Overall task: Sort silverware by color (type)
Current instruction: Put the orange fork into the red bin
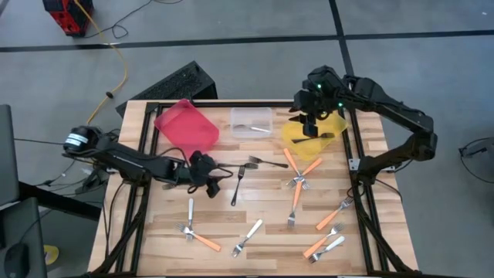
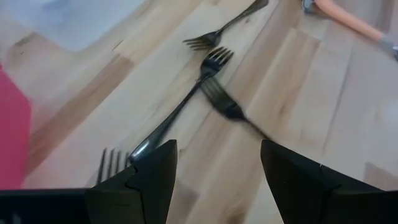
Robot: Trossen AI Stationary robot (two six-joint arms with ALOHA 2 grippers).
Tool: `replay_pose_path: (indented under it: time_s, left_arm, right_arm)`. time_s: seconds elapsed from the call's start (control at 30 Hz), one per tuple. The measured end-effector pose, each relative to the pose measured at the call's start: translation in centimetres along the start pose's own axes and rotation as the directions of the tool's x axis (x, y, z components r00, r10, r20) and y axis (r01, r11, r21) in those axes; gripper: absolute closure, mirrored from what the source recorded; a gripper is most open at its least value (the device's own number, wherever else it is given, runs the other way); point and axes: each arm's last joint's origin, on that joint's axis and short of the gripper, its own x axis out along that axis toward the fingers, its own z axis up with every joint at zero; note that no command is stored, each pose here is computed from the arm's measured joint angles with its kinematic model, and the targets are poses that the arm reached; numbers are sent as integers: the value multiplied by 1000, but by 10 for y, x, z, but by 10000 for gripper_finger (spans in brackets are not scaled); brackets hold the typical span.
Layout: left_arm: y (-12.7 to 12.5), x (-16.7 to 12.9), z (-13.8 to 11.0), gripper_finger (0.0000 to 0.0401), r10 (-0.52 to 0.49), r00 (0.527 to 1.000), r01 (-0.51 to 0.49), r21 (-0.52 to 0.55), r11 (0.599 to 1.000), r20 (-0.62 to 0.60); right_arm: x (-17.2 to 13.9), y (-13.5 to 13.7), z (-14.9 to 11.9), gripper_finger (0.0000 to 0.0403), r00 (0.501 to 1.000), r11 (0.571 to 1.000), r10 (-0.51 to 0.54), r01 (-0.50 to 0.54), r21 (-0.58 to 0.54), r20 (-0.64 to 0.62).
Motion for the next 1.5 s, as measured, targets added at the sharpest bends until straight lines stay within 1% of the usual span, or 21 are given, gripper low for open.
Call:
replay_pose_path:
  time_s: [0.07, 0.13, 0.23, 0.3, 0.47, 0.57, 0.67, 0.8, 0.97, 1.07, 1.17, 1.37, 1.43, 1.5]
  left_arm:
    - [-6, 0, 4, 184, 37, 999, -36, 25, 999, -33]
    - [-10, 0, 6, 184, 97, 991, -89, 82, 993, -94]
    - [-19, -2, 9, 184, 148, 975, -122, 157, 980, -164]
    - [-27, -4, 10, 184, 149, 973, -115, 186, 976, -176]
    - [-38, -11, 14, 184, 72, 990, -46, 217, 975, -117]
    - [-36, -17, 16, 184, 67, 991, -40, 215, 976, -118]
    - [-31, -25, 15, 184, 90, 986, -56, 228, 972, -138]
    - [-27, -33, 14, 184, 112, 983, -79, 218, 973, -143]
    - [-29, -34, 12, 184, 114, 984, -80, 232, 969, -135]
    - [-26, -32, 5, 184, 125, 980, -84, 251, 964, -153]
    - [-19, -30, -3, 184, 138, 978, -94, 260, 961, -157]
    - [-11, -28, -16, 184, 66, 990, -38, 218, 975, -122]
    - [-11, -29, -19, 184, 21, 988, 11, 206, 978, -152]
    - [-16, -33, -23, 184, -59, 977, 100, 198, 975, -205]
  right_arm:
    - [0, 0, -2, 243, 1000, 1000, -3, 3, 7, -22]
    - [0, 0, -4, 243, 999, 1000, 0, 1, 12, -39]
    - [0, 0, -5, 243, 999, 1000, 4, -3, 16, -54]
    - [0, 0, -6, 243, 998, 1000, 7, -6, 18, -64]
    - [-1, 2, -13, 243, 991, 999, 32, -28, 32, -132]
    - [-2, 2, -17, 243, 986, 999, 42, -37, 34, -163]
    - [-2, 3, -17, 243, 984, 999, 45, -40, 36, -171]
    - [-3, 4, -21, 243, 975, 997, 63, -55, 45, -213]
    - [0, 6, -27, 243, 963, 995, 82, -65, 72, -256]
    - [0, 7, -29, 243, 955, 993, 94, -68, 99, -282]
    - [0, 7, -29, 243, 957, 993, 91, -65, 100, -275]
    - [1, 6, -24, 243, 970, 994, 73, -51, 98, -231]
    - [2, 5, -23, 243, 974, 994, 67, -48, 93, -215]
    - [2, 5, -21, 243, 977, 995, 62, -44, 90, -202]
